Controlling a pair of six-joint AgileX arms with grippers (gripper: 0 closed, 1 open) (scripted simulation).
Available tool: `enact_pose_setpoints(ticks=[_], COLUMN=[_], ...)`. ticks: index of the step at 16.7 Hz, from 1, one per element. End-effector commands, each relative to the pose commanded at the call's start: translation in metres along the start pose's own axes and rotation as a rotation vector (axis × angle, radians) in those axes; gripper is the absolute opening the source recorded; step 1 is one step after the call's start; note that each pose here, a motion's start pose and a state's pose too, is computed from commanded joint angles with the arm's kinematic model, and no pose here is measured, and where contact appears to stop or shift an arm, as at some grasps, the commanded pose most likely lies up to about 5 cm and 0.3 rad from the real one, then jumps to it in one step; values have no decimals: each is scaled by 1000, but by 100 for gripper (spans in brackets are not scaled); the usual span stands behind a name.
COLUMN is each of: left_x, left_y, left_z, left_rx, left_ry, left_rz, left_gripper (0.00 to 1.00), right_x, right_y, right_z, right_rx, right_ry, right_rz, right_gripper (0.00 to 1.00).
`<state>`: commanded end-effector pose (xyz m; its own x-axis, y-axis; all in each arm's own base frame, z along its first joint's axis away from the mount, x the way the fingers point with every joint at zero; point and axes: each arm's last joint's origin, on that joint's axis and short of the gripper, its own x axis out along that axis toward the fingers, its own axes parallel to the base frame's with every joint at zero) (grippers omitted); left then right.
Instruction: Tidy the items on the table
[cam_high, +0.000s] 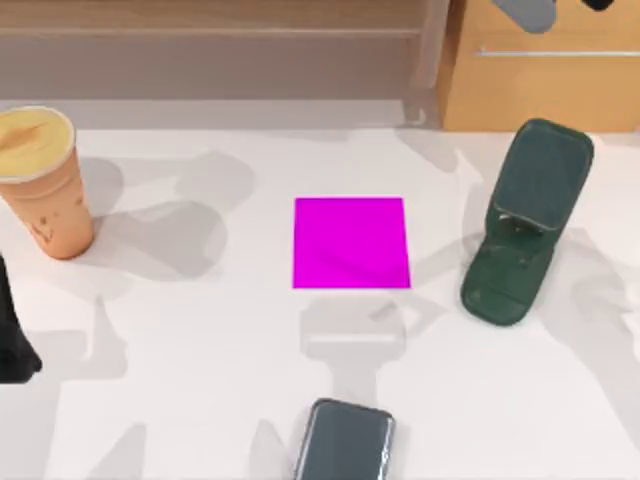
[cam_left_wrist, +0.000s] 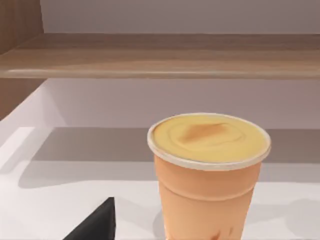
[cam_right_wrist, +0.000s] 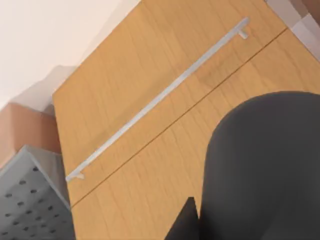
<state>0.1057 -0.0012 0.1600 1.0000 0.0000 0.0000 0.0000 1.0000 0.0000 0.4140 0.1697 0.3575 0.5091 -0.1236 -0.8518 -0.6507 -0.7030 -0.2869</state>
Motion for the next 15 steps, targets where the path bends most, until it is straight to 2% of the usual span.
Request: enact_pose_setpoints(ticks=[3,5,8,11,15], left_x=[0,0,0,0,0], left_y=[0,0,0,0,0], left_z=[0,0,0,0,0], left_rx=[0,0,0,0,0], left_ry=[0,0,0,0,0], left_rz=[0,0,0,0,0], left_gripper=[100,100,100,100,100], right_x=[37,75,131,165,171], right_y=[-32,-45,-48,-42,-40], right_z=[54,96,148,174,179], right_rx=[-306,-493,-695,-794,-811], right_ry=[-130,-245,-419,-537,-561], right_rz=[-14,2,44,78,85], right_gripper=[0,0,0,0,0])
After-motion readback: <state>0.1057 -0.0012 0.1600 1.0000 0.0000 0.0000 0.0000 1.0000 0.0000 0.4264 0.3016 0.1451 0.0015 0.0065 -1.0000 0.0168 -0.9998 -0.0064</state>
